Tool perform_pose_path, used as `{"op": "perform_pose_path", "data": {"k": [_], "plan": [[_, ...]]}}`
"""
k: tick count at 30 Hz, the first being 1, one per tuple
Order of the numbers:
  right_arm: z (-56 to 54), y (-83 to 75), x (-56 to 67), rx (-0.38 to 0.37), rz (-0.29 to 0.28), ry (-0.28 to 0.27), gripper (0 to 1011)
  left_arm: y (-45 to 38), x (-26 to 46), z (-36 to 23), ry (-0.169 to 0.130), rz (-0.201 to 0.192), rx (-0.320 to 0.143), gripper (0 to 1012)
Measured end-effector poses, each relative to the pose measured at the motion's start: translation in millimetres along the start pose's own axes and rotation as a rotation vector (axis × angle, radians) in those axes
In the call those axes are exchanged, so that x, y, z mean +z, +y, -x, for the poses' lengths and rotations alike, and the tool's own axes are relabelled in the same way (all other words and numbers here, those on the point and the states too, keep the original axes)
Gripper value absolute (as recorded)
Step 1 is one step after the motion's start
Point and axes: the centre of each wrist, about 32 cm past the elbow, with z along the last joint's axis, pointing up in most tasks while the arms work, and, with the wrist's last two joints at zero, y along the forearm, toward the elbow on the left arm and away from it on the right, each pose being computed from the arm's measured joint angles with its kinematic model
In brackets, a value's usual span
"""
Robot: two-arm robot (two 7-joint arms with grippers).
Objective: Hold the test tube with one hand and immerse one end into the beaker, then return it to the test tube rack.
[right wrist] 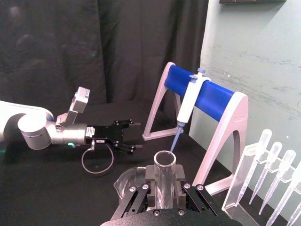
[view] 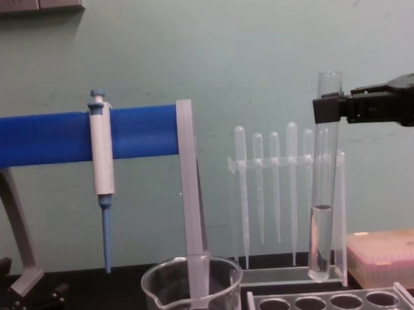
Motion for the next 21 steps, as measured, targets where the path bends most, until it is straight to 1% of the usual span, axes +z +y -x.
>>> {"op": "perform_pose_path", "data": {"k": [21], "plan": [[0.0, 0.0, 0.0, 0.0, 0.0, 0.0, 241, 0.0, 0.0, 0.0, 0.0, 0.0, 0.0, 1000]]}}
